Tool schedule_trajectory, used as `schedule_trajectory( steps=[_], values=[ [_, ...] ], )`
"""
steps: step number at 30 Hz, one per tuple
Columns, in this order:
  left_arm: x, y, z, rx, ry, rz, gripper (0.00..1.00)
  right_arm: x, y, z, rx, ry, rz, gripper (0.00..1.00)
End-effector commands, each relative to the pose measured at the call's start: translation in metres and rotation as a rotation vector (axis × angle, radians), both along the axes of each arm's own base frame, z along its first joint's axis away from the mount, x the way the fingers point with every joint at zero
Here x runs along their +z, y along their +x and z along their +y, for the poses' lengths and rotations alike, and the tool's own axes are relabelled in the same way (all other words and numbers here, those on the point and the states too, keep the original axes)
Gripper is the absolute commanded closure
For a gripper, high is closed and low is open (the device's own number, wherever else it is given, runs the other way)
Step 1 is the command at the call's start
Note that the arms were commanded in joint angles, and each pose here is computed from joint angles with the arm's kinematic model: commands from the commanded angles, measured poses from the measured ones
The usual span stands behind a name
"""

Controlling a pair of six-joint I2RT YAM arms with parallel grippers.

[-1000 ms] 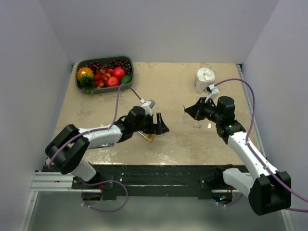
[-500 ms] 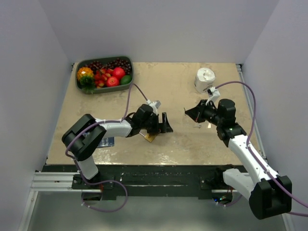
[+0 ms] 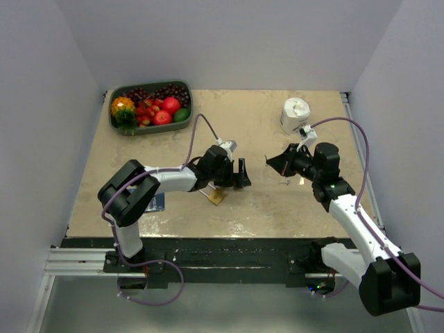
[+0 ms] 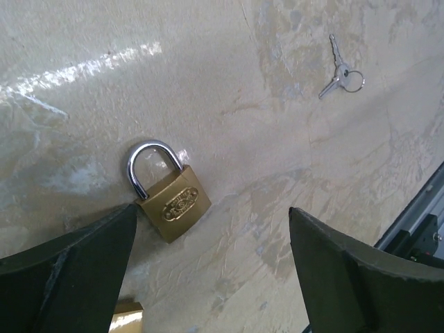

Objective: Unlock with the key

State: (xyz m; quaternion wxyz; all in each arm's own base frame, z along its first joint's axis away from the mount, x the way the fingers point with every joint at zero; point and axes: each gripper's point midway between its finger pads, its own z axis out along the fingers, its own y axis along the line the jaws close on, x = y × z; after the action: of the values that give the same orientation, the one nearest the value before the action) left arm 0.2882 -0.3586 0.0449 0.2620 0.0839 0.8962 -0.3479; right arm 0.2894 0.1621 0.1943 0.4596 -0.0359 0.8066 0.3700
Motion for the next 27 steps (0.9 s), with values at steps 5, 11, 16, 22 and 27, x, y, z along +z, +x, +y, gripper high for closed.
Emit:
schedule_trajectory(
  steps=[5, 11, 16, 22, 27],
  values=[
    [0.004, 0.022, 0.002, 0.006, 0.142, -0.112, 0.10, 0.002, 0.004, -0.001, -0.015, 0.018, -0.018, 1.00],
    [-0.009, 0.018, 0.017, 0.034, 0.319, -0.107, 0.21, -0.001, 0.003, -0.002, -0.023, 0.015, -0.017, 1.00],
    [-0.014, 0.018, 0.018, 0.083, 0.402, -0.095, 0.24, -0.002, 0.003, -0.002, -0.026, 0.019, -0.013, 1.00],
    [-0.026, 0.010, 0.010, 0.076, 0.502, -0.089, 0.34, 0.000, 0.001, -0.002, -0.026, 0.022, -0.023, 1.00],
    [-0.031, 0.009, 0.019, 0.079, 0.574, -0.083, 0.40, 0.002, -0.001, -0.002, -0.026, 0.028, -0.029, 1.00]
  ],
)
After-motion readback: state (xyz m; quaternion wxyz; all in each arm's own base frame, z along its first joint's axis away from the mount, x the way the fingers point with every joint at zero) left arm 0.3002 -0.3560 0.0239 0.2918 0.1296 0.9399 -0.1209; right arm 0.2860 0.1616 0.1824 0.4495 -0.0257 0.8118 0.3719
